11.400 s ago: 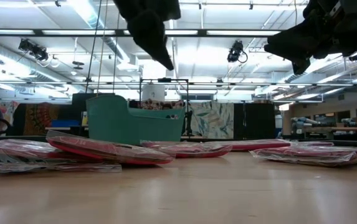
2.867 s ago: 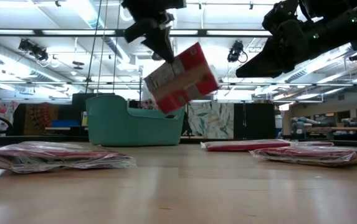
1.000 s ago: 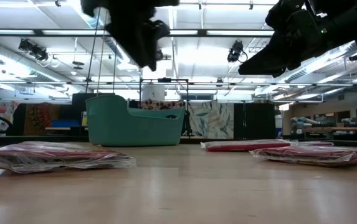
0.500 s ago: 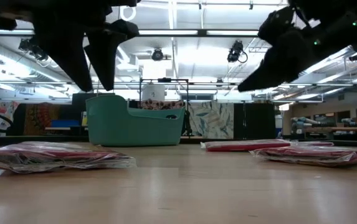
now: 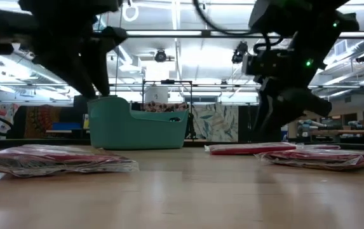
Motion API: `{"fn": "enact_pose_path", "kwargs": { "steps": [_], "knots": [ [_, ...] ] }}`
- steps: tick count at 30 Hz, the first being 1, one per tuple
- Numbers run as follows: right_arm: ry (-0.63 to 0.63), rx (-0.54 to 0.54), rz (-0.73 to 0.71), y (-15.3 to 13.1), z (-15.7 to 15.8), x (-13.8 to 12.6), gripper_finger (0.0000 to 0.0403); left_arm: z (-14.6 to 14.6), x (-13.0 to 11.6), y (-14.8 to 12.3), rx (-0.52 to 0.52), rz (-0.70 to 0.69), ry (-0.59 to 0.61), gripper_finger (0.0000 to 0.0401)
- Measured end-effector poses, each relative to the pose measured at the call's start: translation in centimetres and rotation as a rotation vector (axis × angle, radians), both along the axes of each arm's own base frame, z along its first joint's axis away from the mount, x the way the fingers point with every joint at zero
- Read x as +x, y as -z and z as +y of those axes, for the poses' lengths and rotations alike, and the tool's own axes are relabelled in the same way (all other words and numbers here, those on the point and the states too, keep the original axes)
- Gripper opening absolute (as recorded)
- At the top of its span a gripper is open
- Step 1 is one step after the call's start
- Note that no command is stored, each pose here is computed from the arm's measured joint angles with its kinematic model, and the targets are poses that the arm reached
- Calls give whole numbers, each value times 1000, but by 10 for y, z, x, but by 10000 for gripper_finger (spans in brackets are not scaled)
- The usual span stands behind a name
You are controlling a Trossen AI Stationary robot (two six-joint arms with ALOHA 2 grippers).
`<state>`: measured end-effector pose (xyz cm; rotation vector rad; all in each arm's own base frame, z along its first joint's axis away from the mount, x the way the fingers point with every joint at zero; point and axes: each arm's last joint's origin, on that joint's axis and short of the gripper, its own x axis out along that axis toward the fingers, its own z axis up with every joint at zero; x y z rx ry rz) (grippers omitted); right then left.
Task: Sort popcorn bags into baskets
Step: Put the red popcorn bag into the green bin
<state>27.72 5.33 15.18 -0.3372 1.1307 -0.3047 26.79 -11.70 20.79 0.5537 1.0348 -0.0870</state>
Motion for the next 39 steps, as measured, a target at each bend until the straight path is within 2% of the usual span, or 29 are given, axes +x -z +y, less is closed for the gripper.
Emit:
{"fn": "enact_pose_path", "kwargs": {
  "steps": [7, 12, 18, 22, 25, 32, 39],
  "knots": [
    [16, -86, 43, 9, -4, 12, 250, 11, -23, -19, -85, -179, 0, 114],
    [39, -73, 69, 12, -11, 12, 266, 13, -28, -40, -158, -278, 15, 114],
    [56, -36, 102, 19, -18, 13, 249, 11, -26, -49, -231, -329, 103, 114],
    [72, -59, 118, 21, -21, 12, 235, 12, -25, -37, -286, -363, 164, 114],
    [79, -61, 122, 20, -24, 12, 226, 25, -35, -28, -308, -377, 148, 109],
    [99, -52, 133, 26, -34, 9, 194, 57, -71, -36, -359, -587, 97, 87],
    [94, -34, 115, 32, -39, 6, 152, 77, -104, -34, -362, -769, 71, 73]
  ]
}}
